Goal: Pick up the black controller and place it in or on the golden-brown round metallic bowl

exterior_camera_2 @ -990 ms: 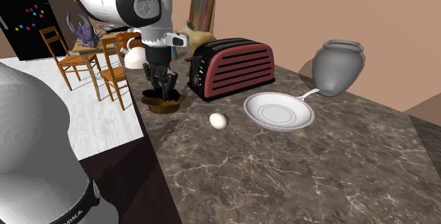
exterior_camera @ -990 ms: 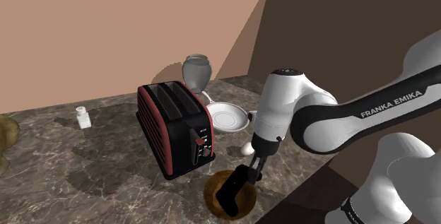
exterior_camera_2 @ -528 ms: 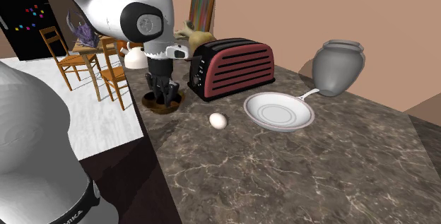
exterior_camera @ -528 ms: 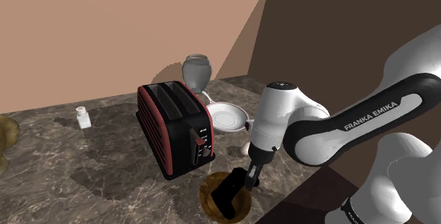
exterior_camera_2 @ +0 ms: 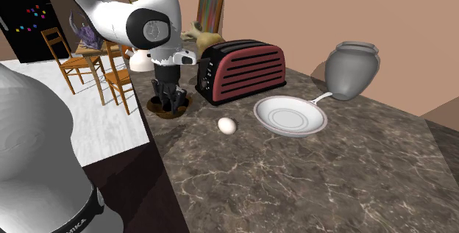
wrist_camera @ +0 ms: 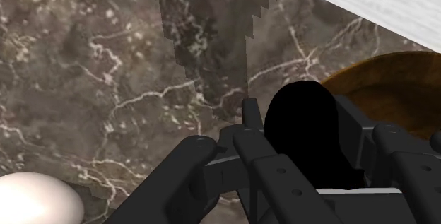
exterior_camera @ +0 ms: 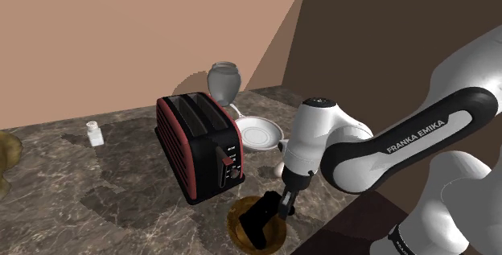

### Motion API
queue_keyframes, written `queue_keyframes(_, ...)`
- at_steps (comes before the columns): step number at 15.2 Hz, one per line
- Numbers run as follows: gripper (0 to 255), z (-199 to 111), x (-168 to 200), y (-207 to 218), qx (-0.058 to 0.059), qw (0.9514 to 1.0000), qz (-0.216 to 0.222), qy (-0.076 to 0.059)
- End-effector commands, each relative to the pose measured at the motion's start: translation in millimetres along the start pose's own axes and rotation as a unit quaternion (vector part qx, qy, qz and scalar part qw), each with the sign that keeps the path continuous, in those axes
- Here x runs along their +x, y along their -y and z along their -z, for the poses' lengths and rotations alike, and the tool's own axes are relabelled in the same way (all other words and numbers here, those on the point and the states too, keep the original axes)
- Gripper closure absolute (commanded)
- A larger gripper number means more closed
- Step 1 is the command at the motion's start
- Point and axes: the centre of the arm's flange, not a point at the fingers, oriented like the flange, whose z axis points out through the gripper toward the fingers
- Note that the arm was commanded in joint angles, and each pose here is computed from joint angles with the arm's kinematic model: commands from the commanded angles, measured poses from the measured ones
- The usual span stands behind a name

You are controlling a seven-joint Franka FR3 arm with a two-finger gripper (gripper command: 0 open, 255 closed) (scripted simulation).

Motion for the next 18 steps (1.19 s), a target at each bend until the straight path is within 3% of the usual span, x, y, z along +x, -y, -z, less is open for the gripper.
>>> queue_keyframes(1,255,0.0,0.0,0.0,0.0,1.0,0.0,0.0)
queue_keyframes(2,0,0.0,0.0,0.0,0.0,1.0,0.0,0.0)
queue_keyframes(7,0,0.0,0.0,0.0,0.0,1.0,0.0,0.0)
queue_keyframes(11,0,50.0,0.0,0.0,0.0,1.0,0.0,0.0)
queue_keyframes(18,0,50.0,0.0,0.0,0.0,1.0,0.0,0.0)
